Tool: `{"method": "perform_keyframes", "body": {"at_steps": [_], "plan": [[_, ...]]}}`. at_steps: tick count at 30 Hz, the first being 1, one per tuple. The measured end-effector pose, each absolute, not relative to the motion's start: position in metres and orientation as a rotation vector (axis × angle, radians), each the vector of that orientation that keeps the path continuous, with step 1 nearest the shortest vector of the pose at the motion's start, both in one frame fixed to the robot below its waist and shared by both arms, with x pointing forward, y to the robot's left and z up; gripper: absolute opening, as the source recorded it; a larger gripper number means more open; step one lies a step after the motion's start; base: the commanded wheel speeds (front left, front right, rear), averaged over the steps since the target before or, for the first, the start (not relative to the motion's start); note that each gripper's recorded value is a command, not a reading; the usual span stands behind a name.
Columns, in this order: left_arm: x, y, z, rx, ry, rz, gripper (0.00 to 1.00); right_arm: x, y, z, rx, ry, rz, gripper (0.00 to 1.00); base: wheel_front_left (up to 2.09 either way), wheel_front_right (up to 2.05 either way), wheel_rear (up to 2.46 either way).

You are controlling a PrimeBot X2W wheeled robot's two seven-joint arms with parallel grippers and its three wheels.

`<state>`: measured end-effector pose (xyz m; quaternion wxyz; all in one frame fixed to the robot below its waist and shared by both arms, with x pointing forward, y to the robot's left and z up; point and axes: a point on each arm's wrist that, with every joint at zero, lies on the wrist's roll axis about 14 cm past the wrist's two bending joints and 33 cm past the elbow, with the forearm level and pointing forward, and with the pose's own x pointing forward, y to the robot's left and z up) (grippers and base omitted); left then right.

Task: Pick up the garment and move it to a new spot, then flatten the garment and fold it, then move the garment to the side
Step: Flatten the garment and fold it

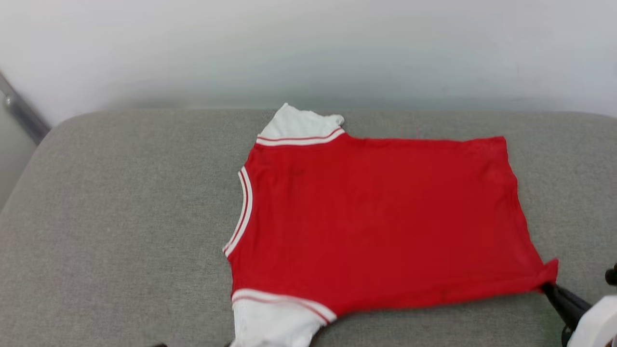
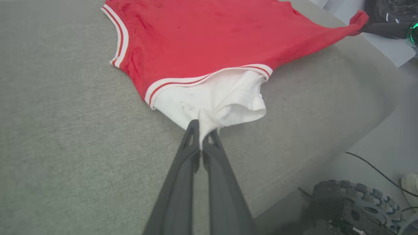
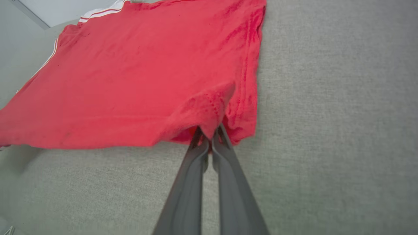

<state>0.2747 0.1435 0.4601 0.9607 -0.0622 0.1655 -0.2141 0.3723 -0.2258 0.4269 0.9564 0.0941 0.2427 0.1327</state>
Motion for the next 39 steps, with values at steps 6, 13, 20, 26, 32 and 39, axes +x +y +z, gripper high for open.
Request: {"method": "perform_keyframes", "body": {"at_steps": [6, 13, 20, 26, 32, 39], "plan": [[0.244, 0.133, 0.441, -0.146, 0.436, -0.474, 0.0, 0.34, -0.234, 0.417, 0.199, 0.554, 0.259, 0.0, 0.0, 0.0, 0.0], [0.252, 0.128, 0.452, -0.165, 0.39, -0.48, 0.0, 0.333, -0.24, 0.418, 0.183, 0.559, 0.245, 0.0, 0.0, 0.0, 0.0], [0.291, 0.131, 0.484, -0.109, 0.241, -0.488, 0.0, 0.341, -0.236, 0.427, 0.181, 0.548, 0.252, 0.0, 0.0, 0.0, 0.0], [0.33, 0.133, 0.497, -0.08, 0.177, -0.488, 0.0, 0.367, -0.232, 0.436, 0.127, 0.538, 0.275, 0.0, 0.0, 0.0, 0.0], [0.371, 0.134, 0.493, -0.068, 0.156, -0.477, 0.0, 0.397, -0.232, 0.429, 0.089, 0.57, 0.271, 0.0, 0.0, 0.0, 0.0], [0.412, 0.138, 0.466, -0.009, 0.197, -0.472, 0.0, 0.427, -0.232, 0.404, 0.059, 0.63, 0.251, 0.0, 0.0, 0.0, 0.0]]}}
